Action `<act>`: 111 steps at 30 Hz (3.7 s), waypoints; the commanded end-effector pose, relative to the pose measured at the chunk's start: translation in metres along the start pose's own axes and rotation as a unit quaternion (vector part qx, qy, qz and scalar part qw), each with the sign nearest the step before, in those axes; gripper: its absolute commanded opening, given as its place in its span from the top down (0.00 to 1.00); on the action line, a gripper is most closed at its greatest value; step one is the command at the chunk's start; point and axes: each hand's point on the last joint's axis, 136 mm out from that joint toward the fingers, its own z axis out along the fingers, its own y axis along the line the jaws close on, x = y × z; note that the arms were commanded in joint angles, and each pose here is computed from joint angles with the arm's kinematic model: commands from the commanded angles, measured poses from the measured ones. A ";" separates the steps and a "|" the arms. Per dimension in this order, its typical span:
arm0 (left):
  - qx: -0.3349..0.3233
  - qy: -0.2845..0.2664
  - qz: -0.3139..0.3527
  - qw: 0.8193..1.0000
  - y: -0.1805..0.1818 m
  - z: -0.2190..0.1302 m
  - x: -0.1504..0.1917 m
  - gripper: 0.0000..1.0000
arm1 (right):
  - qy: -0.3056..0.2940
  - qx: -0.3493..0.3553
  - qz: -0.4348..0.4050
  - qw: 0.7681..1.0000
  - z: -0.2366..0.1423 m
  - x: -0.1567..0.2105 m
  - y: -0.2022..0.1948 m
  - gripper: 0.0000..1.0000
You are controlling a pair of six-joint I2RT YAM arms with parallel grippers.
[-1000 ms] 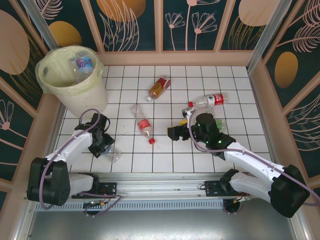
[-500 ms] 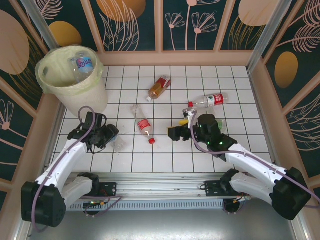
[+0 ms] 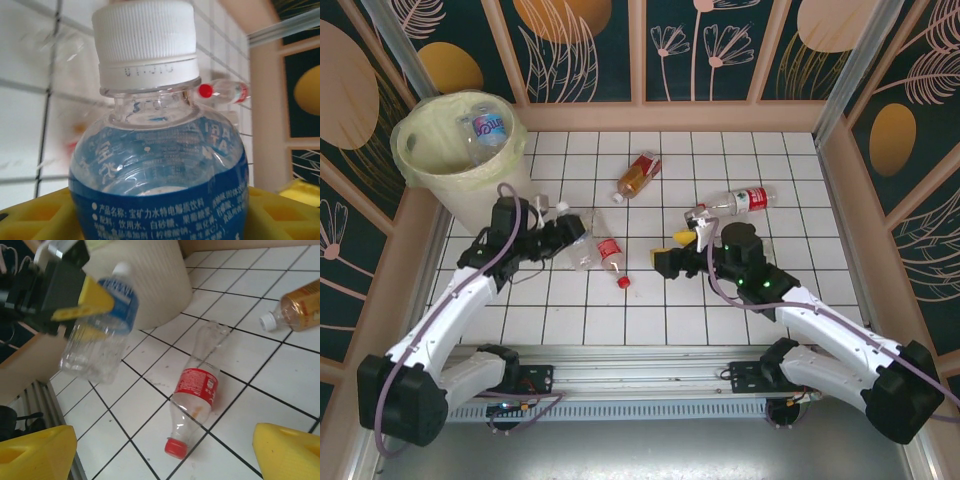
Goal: Put the plastic bottles in the bin
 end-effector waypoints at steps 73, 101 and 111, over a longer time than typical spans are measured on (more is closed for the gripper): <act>-0.496 -0.346 0.065 0.794 0.082 -0.195 -0.331 0.01 | -0.098 0.112 0.000 0.989 -0.049 -0.069 -0.009 0.02; 0.020 -0.159 0.319 0.934 -0.146 -0.021 -0.086 0.01 | -0.075 0.479 0.377 0.789 -0.122 0.036 -0.201 0.01; 0.101 -0.090 0.322 0.937 -0.149 0.006 -0.018 0.01 | -0.090 0.496 0.500 0.704 -0.147 0.078 -0.234 0.01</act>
